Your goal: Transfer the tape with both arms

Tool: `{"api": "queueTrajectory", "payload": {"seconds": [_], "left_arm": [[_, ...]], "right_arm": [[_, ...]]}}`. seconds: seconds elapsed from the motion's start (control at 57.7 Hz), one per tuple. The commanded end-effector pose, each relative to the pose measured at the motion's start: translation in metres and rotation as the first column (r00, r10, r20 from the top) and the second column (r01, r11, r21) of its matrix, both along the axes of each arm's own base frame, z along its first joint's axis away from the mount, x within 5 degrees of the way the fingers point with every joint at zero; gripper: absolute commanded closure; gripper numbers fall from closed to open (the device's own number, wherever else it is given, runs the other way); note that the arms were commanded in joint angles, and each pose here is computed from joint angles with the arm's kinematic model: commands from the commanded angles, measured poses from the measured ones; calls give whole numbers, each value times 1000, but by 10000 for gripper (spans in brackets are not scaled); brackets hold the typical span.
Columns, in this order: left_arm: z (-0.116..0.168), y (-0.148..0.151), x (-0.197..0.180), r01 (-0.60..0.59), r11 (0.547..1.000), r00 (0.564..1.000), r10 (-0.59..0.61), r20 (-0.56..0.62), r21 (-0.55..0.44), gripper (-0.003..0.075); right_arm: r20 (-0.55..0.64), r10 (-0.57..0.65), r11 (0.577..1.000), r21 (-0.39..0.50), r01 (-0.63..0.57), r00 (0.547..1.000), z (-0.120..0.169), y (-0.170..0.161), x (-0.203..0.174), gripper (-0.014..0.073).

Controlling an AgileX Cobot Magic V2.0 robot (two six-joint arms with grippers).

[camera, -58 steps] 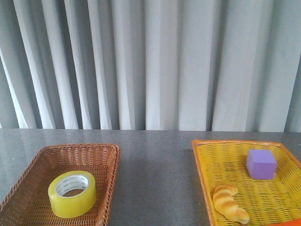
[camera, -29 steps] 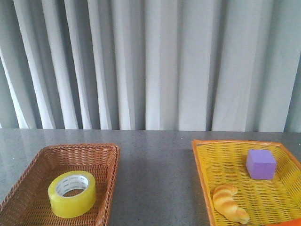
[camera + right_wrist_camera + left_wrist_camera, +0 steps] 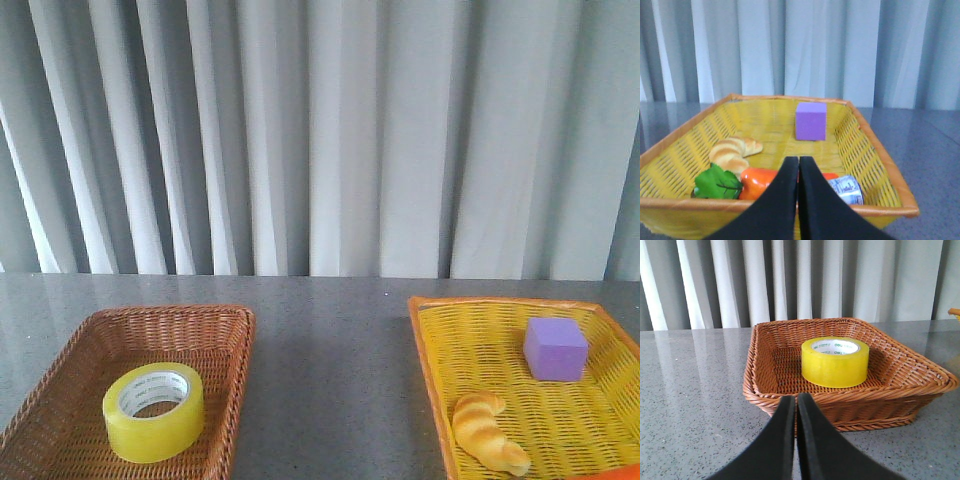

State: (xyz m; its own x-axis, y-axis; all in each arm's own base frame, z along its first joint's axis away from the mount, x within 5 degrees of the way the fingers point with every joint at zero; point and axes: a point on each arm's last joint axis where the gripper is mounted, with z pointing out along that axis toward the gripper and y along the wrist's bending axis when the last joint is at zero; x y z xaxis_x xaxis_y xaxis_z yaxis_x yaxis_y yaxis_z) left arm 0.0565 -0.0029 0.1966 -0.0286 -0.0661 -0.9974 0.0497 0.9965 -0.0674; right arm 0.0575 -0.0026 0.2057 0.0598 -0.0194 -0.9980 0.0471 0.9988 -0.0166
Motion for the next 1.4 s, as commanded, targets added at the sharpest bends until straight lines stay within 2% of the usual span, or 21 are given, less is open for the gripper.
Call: {"api": "queueTrajectory", "payload": {"seconds": [0.0, 0.104, 0.26, 1.386], "left_arm": [[11, 0, -2, 1, 1000, 994, 1, 106, -14, 727], [11, 0, -2, 1, 1000, 995, 1, 105, -14, 727], [11, 0, -2, 1, 1000, 995, 1, 105, -14, 727], [11, 0, -2, 1, 1000, 995, 1, 105, -14, 725]], "right_arm": [[119, -9, 1000, -11, 10, 993, 7, 0, -3, 599], [83, -9, 999, -34, 11, 997, 4, 0, -2, 599], [43, -7, 1000, -12, 8, 999, 1, 0, -2, 599], [42, -8, 1000, -24, 9, 999, 1, 0, -2, 599]]}}
